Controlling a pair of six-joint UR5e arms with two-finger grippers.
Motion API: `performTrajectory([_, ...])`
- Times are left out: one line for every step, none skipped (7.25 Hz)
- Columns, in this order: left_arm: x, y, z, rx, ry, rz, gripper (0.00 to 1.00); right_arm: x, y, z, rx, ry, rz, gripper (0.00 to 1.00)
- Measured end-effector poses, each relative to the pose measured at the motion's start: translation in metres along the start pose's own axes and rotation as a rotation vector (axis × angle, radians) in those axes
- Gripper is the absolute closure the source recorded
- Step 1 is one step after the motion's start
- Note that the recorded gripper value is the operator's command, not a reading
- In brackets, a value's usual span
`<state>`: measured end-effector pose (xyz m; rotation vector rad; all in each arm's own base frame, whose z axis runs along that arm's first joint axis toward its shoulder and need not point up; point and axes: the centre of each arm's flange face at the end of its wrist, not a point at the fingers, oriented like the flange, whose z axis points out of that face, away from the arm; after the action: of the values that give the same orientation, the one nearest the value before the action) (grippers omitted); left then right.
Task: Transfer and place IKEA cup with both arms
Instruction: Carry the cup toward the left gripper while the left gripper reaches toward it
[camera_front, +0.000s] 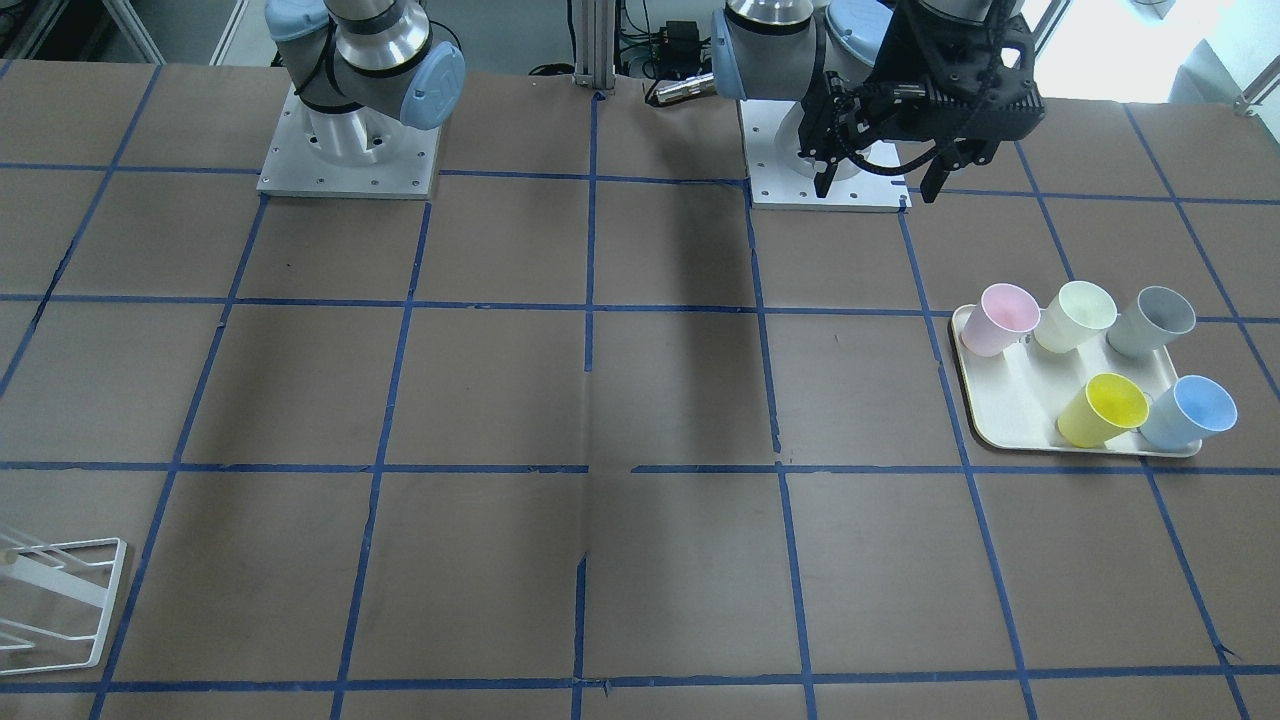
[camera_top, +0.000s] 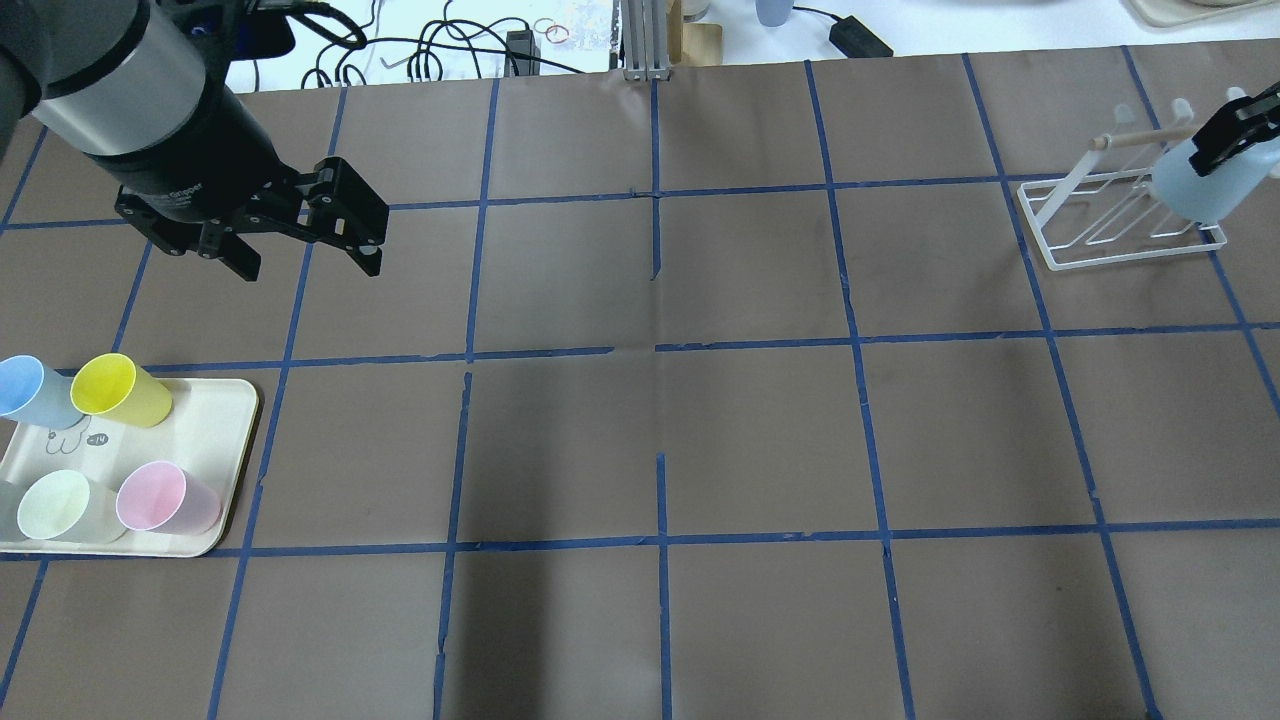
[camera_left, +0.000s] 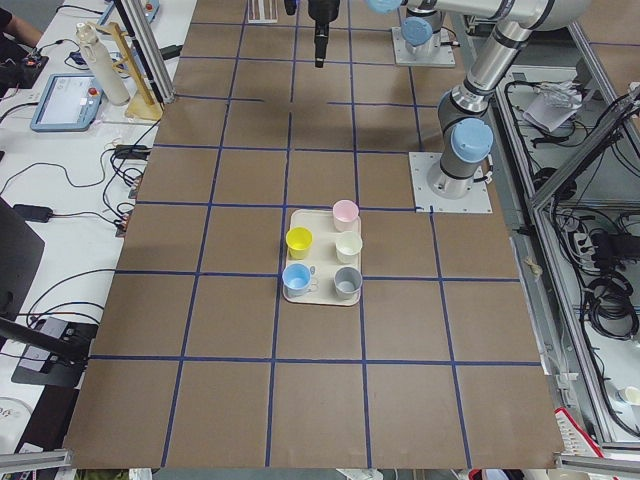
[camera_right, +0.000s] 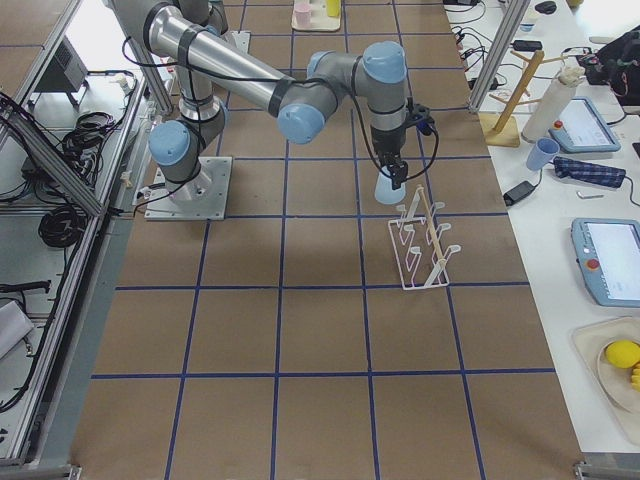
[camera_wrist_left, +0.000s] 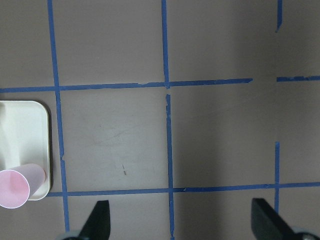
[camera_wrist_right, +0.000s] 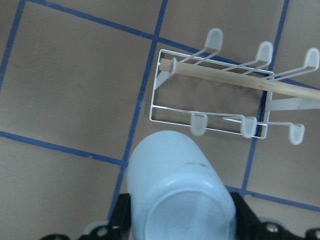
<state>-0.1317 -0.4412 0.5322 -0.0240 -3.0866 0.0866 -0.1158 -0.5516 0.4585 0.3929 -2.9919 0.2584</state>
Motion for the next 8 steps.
performTrajectory([-0.001, -0.001, 0.000, -0.001, 0.032, -0.009, 0.00, -0.040, -0.005, -0.016, -0.014, -0.026, 0.078, 0.94])
performTrajectory([-0.002, -0.002, 0.004, -0.010, 0.093, -0.028, 0.00, -0.090, -0.012, -0.031, -0.029, -0.050, 0.154, 0.94])
performTrajectory([-0.008, -0.003, 0.011, -0.031, 0.179, -0.063, 0.00, -0.140, -0.018, -0.041, -0.044, -0.069, 0.215, 0.94])
performTrajectory([-0.019, -0.005, 0.020, -0.059, 0.276, -0.118, 0.00, -0.191, -0.023, -0.048, -0.056, -0.085, 0.280, 0.96])
performTrajectory([-0.030, -0.005, 0.030, -0.096, 0.392, -0.182, 0.00, -0.243, -0.024, -0.055, -0.063, -0.114, 0.332, 1.00])
performTrajectory([-0.035, -0.003, 0.043, -0.130, 0.515, -0.234, 0.00, -0.291, -0.021, -0.063, -0.078, -0.191, 0.365, 1.00])
performTrajectory([-0.038, 0.000, 0.059, -0.152, 0.613, -0.249, 0.00, -0.321, -0.015, -0.071, -0.106, -0.317, 0.399, 1.00])
performTrajectory([-0.043, 0.004, 0.079, -0.162, 0.706, -0.254, 0.00, -0.340, -0.013, -0.080, -0.136, -0.468, 0.427, 1.00])
